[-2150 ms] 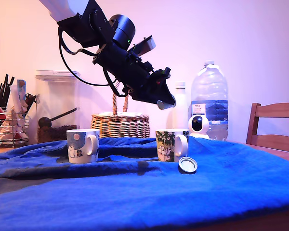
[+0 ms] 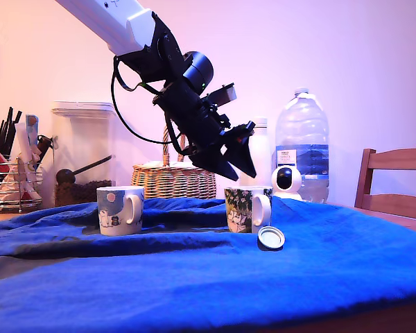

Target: Pick up the coffee capsules on the table and drop them inside the coffee cup

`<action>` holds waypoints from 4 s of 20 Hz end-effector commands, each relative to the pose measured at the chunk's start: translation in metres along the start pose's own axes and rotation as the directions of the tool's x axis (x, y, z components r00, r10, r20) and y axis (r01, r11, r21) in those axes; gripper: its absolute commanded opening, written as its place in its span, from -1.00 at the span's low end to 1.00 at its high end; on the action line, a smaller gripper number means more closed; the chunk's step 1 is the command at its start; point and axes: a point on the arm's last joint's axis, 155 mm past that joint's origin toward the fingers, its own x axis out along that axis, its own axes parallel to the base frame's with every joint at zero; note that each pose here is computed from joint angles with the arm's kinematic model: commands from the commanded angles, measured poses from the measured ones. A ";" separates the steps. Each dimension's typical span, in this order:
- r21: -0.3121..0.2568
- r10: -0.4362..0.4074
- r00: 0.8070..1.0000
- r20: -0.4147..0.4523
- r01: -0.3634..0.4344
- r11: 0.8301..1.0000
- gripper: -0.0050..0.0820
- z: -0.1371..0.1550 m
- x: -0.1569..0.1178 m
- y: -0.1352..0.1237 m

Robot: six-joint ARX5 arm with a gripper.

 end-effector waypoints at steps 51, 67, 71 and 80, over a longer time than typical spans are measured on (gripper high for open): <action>-0.113 0.091 0.996 0.015 -0.088 0.990 -0.93 -0.063 -0.135 0.021; -0.378 0.406 0.896 0.179 -0.319 0.869 -0.93 -0.180 -0.237 0.078; -0.391 0.484 0.842 0.239 -0.373 0.842 -0.93 -0.195 -0.258 0.075; -0.395 0.518 0.798 0.309 -0.388 0.833 -0.93 -0.236 -0.274 0.047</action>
